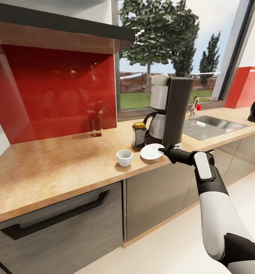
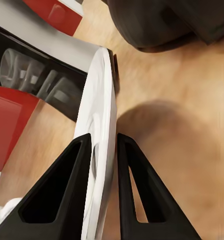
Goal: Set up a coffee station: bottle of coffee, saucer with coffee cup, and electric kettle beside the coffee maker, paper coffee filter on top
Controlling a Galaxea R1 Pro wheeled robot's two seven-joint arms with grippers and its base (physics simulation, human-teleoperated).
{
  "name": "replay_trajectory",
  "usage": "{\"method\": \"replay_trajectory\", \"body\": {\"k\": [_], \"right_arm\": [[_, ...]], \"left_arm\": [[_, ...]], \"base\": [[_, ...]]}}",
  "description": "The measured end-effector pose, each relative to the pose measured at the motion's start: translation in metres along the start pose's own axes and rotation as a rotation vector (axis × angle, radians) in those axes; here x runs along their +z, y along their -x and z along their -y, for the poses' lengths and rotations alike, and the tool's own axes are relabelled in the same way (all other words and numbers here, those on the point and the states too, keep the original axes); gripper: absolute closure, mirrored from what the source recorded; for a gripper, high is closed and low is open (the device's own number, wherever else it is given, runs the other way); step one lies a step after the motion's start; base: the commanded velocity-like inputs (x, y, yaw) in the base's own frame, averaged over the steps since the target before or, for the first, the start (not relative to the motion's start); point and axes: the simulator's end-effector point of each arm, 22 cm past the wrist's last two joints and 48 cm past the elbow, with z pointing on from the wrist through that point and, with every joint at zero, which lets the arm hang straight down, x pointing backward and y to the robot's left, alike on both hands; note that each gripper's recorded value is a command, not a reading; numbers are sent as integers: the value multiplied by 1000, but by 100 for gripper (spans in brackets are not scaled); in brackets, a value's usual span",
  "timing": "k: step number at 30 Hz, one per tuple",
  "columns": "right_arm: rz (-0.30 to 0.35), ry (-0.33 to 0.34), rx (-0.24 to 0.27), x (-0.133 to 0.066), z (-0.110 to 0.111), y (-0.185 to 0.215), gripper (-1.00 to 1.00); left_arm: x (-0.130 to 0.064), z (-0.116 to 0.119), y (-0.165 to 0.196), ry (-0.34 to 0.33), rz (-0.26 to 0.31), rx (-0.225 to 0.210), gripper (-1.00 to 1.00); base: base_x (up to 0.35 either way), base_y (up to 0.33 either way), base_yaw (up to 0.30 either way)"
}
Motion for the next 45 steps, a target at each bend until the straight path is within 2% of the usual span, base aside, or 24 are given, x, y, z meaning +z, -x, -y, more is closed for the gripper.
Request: {"method": "replay_trajectory", "body": {"k": [45], "right_arm": [[-14,-14,15,9,14,-6,100]], "left_arm": [[-1,-3,-6,9,-12,-20,-100]], "base": [[0,0,0]]}}
